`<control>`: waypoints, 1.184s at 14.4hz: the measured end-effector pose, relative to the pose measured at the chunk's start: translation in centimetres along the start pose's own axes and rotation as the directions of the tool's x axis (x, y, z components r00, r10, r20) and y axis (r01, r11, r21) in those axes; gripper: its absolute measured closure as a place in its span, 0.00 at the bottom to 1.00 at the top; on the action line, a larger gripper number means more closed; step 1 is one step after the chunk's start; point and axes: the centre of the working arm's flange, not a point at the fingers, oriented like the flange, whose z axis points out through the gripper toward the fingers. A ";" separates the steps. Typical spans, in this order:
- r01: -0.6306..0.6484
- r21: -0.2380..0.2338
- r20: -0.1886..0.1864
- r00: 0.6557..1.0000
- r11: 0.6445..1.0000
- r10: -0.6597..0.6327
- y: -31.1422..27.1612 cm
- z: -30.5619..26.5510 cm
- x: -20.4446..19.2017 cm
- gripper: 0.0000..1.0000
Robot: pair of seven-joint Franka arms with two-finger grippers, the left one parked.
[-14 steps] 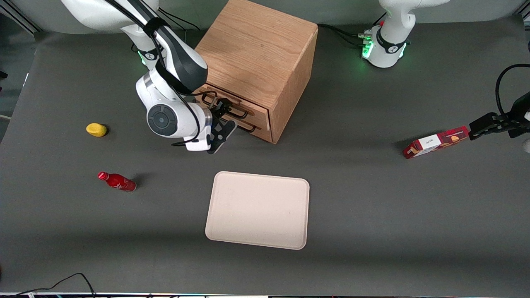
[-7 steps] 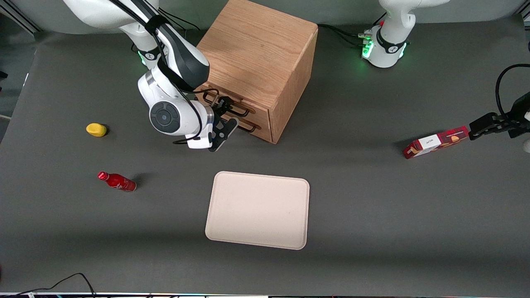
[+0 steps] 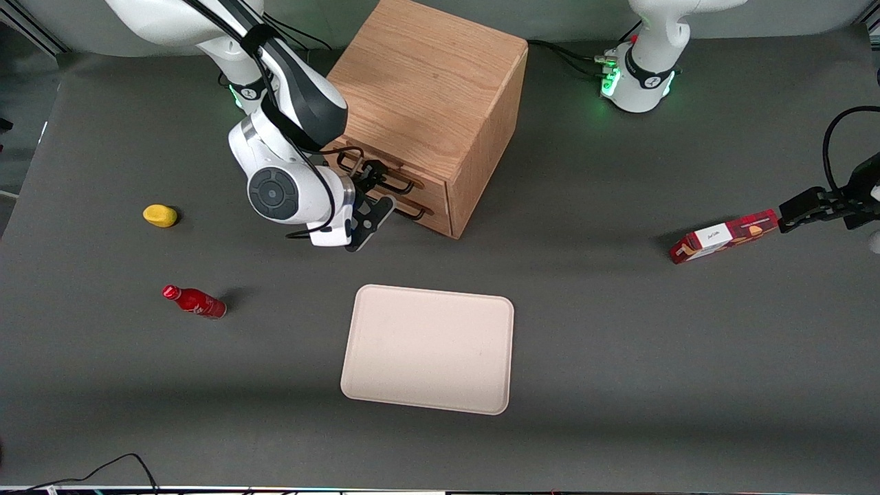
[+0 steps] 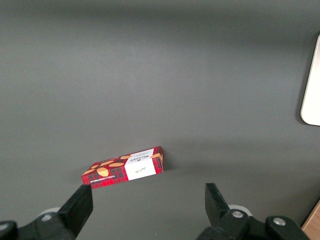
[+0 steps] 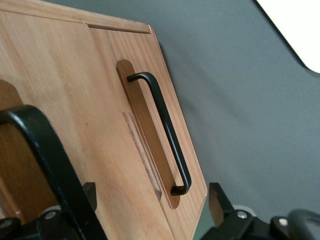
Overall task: Close top drawer
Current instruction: 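Keep pushing the drawer front with the right gripper until flush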
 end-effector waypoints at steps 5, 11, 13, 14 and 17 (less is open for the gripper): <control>-0.015 -0.002 -0.001 1.000 1.000 0.015 -0.1 0.0 -0.1 0.00; -0.034 -0.007 0.002 0.999 0.999 0.034 -0.5 0.0 -0.1 0.00; -0.034 -0.009 0.002 0.999 0.999 0.034 -0.7 0.0 -0.1 0.00; -0.035 -0.009 0.002 0.999 0.999 0.035 -0.7 0.0 -0.1 0.00; -0.036 -0.009 0.001 0.999 0.999 0.036 -0.6 0.0 -0.1 0.00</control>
